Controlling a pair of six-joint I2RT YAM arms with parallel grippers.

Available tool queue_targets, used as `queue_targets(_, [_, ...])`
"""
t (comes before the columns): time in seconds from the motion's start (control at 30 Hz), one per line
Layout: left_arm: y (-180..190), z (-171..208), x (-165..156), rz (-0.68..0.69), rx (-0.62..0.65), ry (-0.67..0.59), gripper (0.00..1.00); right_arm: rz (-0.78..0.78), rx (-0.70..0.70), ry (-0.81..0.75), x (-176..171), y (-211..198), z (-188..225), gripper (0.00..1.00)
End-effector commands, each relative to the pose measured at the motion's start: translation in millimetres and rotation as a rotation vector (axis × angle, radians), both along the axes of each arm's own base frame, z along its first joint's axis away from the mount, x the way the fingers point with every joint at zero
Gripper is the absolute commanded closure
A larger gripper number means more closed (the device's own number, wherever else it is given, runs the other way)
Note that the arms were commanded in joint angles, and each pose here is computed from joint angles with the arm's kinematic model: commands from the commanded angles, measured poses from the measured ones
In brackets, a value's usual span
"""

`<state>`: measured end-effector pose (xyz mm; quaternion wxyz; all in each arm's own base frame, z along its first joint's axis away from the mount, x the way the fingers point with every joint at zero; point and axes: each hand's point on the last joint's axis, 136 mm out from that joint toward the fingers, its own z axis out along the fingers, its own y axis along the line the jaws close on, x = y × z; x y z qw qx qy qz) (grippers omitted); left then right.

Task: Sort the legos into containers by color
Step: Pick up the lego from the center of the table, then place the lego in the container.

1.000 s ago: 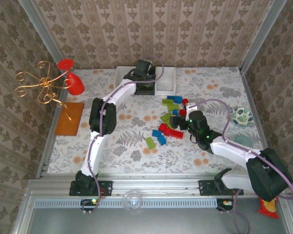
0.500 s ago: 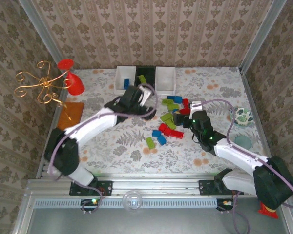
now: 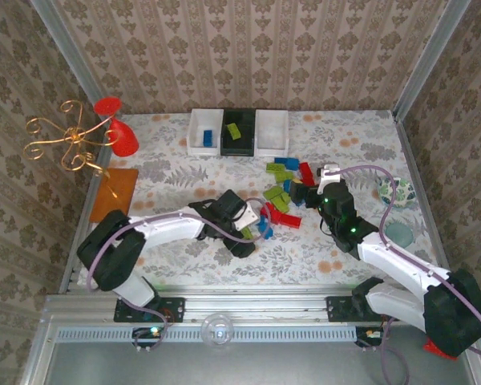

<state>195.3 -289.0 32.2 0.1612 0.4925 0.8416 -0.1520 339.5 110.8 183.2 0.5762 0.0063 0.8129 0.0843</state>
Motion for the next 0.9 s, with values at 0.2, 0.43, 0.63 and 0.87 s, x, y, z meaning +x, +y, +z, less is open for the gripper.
queue_targets(0.2, [-28.4,-8.3,5.1,-0.135,0.004,-0.029,0.15,-0.034,-0.026,0.033,0.2,-8.4,-11.8,0.0])
queue_targets(0.43, [-24.5,-10.1,15.5,-0.091,0.013,-0.06,0.44,-0.048,-0.032,0.036,0.3,-11.7,-10.8,0.0])
queue_targets(0.63, [-19.6,48.1,75.5,0.16,-0.174,-0.178,0.5,-0.051,-0.03,0.04,1.2,-11.8,-12.9,0.0])
queue_targets(0.87, [4.7,105.9,190.3,0.525,-0.24,-0.353,0.47,-0.049,-0.026,0.051,2.1,-10.4,-15.3,0.0])
